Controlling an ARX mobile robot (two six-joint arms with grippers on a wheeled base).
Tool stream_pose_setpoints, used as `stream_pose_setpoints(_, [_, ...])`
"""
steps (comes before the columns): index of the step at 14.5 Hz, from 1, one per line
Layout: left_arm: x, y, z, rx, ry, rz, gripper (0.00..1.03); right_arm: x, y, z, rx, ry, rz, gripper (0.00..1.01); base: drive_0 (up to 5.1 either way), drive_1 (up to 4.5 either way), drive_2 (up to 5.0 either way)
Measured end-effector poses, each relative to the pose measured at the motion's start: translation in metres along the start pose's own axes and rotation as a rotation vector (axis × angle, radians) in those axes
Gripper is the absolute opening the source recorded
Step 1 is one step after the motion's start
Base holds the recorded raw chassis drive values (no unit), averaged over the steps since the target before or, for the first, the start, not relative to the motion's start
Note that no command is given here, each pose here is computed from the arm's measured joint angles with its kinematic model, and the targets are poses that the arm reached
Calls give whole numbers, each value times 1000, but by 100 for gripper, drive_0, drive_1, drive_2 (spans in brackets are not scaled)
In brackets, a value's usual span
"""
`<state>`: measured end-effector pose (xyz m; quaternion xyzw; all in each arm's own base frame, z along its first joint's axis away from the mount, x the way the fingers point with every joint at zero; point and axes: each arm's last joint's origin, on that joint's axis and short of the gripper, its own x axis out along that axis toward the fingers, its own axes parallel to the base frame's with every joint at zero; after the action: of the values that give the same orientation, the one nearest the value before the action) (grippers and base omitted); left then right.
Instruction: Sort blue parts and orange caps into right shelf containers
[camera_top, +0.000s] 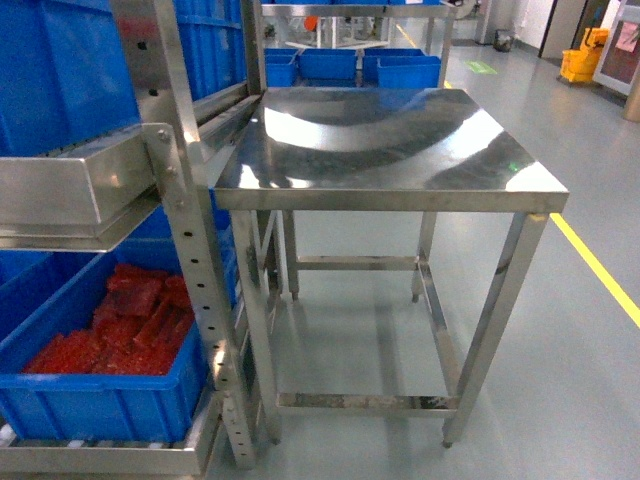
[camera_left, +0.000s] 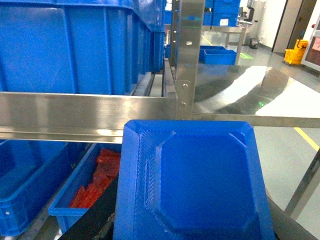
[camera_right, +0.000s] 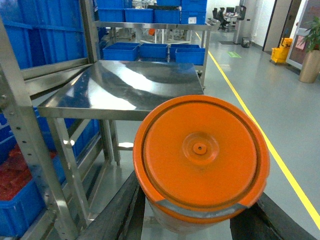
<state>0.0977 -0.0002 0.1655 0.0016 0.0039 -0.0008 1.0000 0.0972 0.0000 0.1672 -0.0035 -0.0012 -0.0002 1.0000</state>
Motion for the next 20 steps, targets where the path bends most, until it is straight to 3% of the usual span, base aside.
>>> stream_pose_setpoints(20, [0, 0, 0, 0, -2, -1, 43, 0, 0, 0, 0, 0, 0, 41, -503, 243, 243])
